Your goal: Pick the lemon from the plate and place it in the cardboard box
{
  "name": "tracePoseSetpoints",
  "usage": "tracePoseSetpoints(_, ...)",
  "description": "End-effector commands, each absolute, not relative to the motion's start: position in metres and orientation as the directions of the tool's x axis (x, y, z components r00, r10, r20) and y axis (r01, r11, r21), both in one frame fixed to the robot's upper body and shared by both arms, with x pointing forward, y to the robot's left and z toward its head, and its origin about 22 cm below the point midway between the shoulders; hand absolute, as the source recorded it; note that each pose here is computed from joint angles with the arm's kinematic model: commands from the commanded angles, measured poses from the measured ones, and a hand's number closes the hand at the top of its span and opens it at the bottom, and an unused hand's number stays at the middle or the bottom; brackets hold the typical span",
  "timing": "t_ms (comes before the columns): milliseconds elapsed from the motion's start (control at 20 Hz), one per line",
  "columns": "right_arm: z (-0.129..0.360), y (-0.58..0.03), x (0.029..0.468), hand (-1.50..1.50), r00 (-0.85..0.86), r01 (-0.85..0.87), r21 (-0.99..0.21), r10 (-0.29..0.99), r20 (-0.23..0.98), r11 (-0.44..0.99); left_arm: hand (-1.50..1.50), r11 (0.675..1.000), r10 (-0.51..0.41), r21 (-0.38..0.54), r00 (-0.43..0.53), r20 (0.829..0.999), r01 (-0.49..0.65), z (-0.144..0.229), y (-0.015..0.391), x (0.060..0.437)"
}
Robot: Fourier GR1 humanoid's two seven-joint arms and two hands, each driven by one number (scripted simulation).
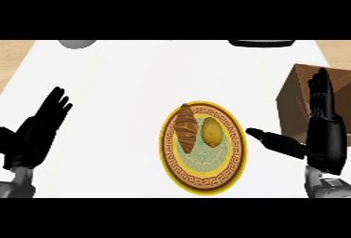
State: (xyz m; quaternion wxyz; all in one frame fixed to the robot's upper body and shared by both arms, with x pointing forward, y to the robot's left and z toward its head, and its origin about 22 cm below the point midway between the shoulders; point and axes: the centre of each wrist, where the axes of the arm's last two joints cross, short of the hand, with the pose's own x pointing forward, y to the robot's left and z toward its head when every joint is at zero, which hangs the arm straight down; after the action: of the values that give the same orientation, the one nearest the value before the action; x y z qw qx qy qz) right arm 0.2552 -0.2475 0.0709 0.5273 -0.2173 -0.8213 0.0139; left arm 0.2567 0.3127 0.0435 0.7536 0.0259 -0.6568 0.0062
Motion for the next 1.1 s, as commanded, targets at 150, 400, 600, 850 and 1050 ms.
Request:
tracePoseSetpoints(150, 0.083, -0.217, 0.215, -1.50, -0.341, 0.203, -0.512, 0.550, 0.762, 0.835, 0.00, 0.998, 0.004, 0.006, 0.144, 0.990, -0.068, 0.047, 0.330, 0.246)
tracePoseSetpoints(400, 0.094, -0.238, 0.230, -1.50, -0.103, 0.097, -0.821, 0.826, 0.554, 0.562, 0.00, 0.998, -0.013, 0.020, 0.118, 0.993, -0.056, 0.055, 0.326, 0.250)
tracePoseSetpoints(600, 0.117, -0.211, 0.225, -1.50, -0.013, -0.041, -0.901, 0.902, 0.432, 0.431, 0.00, 0.999, 0.005, 0.002, 0.131, 0.991, -0.052, 0.045, 0.316, 0.251)
tracePoseSetpoints(850, 0.139, -0.153, 0.243, -1.50, 0.089, -0.198, -0.914, 0.935, 0.342, 0.353, 0.00, 0.999, -0.004, 0.009, 0.127, 0.992, -0.040, 0.056, 0.317, 0.261)
tracePoseSetpoints(1050, 0.150, -0.127, 0.274, -1.50, 0.173, -0.308, -0.873, 0.924, 0.340, 0.379, 0.00, 0.999, -0.005, 0.010, 0.114, 0.993, -0.041, 0.053, 0.313, 0.251)
